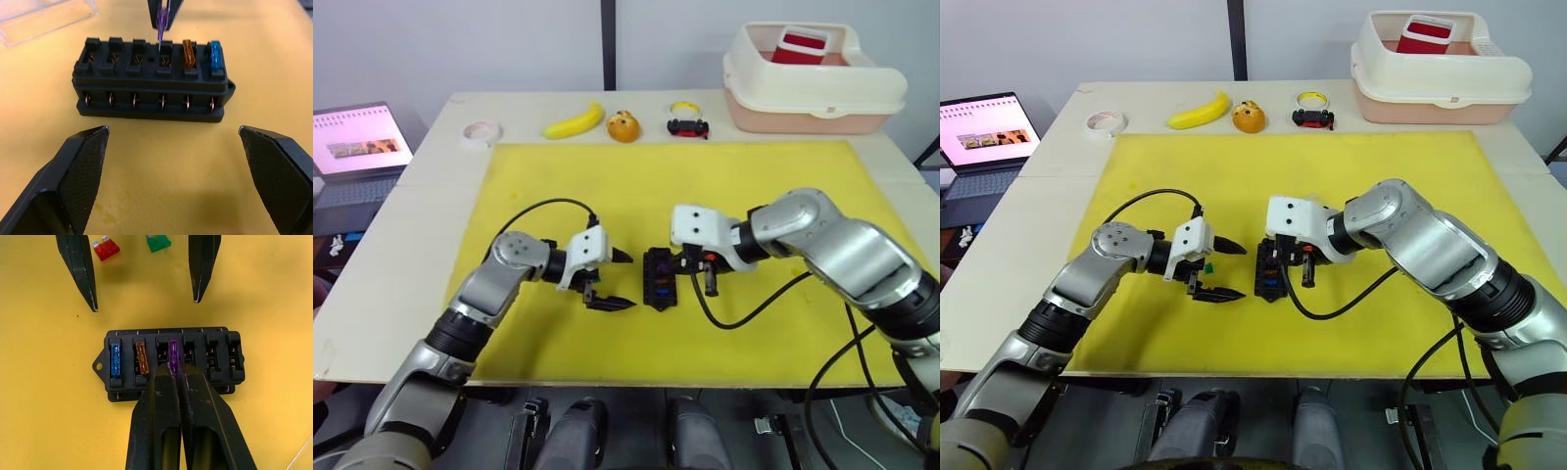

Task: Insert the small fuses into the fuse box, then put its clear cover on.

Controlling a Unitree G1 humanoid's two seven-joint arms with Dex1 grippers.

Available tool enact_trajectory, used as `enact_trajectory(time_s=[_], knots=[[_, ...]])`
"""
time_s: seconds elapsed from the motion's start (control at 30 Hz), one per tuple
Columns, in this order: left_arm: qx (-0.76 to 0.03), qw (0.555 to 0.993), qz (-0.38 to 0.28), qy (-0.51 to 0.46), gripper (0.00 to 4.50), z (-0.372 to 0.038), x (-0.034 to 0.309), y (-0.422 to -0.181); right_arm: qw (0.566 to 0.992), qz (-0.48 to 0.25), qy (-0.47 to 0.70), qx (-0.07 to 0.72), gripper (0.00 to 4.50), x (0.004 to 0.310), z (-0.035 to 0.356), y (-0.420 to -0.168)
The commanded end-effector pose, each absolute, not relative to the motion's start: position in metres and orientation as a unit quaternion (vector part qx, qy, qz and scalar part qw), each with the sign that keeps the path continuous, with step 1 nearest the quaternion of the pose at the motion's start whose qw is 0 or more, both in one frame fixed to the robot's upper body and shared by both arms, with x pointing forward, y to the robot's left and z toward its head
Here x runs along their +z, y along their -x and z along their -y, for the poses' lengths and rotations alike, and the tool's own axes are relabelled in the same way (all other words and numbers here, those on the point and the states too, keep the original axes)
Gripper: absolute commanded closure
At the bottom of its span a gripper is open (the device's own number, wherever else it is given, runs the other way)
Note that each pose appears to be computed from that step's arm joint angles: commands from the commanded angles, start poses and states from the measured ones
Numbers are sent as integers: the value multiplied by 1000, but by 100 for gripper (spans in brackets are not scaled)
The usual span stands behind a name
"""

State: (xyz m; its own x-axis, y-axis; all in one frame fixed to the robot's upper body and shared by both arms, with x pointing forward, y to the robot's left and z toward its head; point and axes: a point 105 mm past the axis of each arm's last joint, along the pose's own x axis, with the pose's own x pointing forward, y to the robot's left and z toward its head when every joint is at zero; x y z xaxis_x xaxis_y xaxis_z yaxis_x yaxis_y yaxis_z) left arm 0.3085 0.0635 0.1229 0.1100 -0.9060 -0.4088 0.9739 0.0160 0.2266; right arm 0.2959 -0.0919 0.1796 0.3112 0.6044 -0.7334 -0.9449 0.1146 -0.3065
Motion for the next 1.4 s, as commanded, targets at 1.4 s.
enact_trajectory(time_s=[1.4], knots=[[-661, 709, -40, -241, 3, -50, 132, -312, 693, -217, 425, 540, 450, 175, 91, -300]])
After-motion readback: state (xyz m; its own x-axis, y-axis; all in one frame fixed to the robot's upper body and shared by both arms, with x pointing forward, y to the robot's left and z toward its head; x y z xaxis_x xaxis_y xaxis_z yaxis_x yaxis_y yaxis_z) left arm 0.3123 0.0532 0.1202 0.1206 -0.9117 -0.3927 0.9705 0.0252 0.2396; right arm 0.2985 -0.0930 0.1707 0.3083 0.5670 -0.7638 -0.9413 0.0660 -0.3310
